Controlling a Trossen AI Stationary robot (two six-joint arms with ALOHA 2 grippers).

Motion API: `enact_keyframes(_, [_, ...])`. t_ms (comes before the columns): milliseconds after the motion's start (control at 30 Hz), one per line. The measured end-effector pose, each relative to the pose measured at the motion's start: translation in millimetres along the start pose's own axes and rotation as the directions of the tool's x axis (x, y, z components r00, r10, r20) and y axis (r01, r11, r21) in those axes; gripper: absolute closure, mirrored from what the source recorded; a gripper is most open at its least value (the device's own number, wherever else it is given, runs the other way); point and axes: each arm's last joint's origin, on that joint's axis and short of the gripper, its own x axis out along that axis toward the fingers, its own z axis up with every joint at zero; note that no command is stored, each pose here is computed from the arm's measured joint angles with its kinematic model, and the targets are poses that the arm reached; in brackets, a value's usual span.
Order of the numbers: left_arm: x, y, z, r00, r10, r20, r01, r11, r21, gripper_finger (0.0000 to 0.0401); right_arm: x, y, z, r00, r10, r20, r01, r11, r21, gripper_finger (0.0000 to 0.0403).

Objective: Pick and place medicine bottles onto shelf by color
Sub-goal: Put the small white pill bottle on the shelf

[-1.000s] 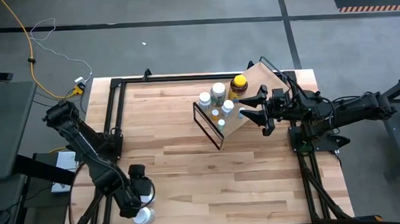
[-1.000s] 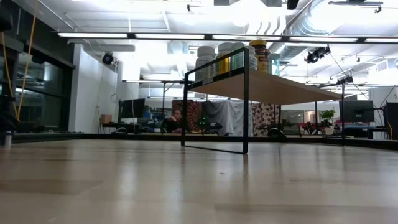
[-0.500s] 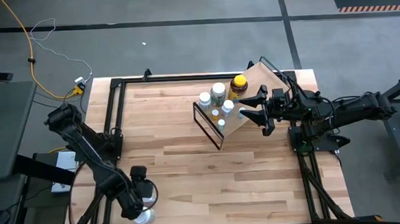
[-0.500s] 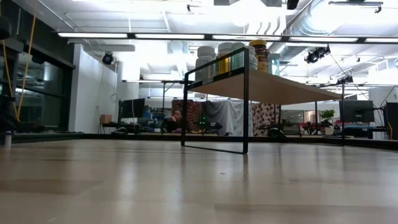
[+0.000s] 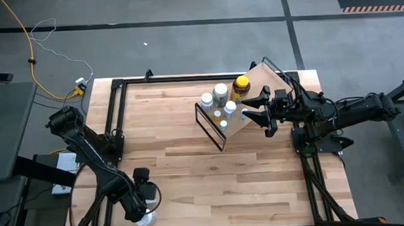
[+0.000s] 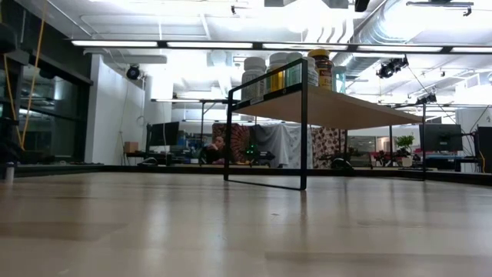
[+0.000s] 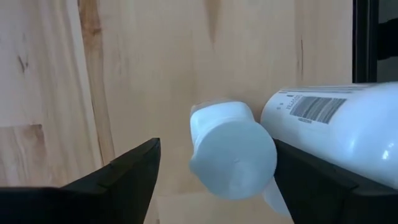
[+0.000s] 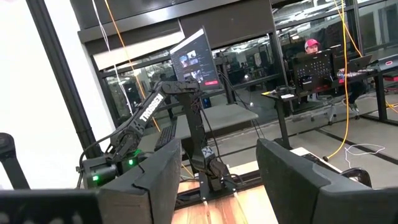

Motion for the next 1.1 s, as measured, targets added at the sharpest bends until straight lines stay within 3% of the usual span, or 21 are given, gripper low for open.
enact_keyframes(400, [1, 5, 5, 1.000, 0.005, -0.002, -0.005, 1.000, -0.012, 0.0202, 0, 0, 0, 1.000, 0.000, 0.000, 0.000, 1.000, 0.000, 0.0203])
enact_keyframes(700, [-5, 13, 6, 1.000, 0.006, -0.014, -0.006, 1.000, -0.026, 0.0221, 0, 0, 0, 1.000, 0.000, 0.000, 0.000, 1.000, 0.000, 0.0203])
enact_keyframes(900, [-32, 39, 14, 0.999, -0.019, 0.042, 0.022, 0.998, -0.067, 0.0221, 0, -1, 0, 1.000, -0.026, 0.007, 0.026, 1.000, 0.003, 0.0203])
enact_keyframes(1100, [-84, 77, 28, 0.969, -0.077, 0.236, 0.110, 0.986, -0.128, 0.0221, 0, -1, 1, 0.999, -0.034, 0.017, 0.031, 0.993, 0.112, 0.0203])
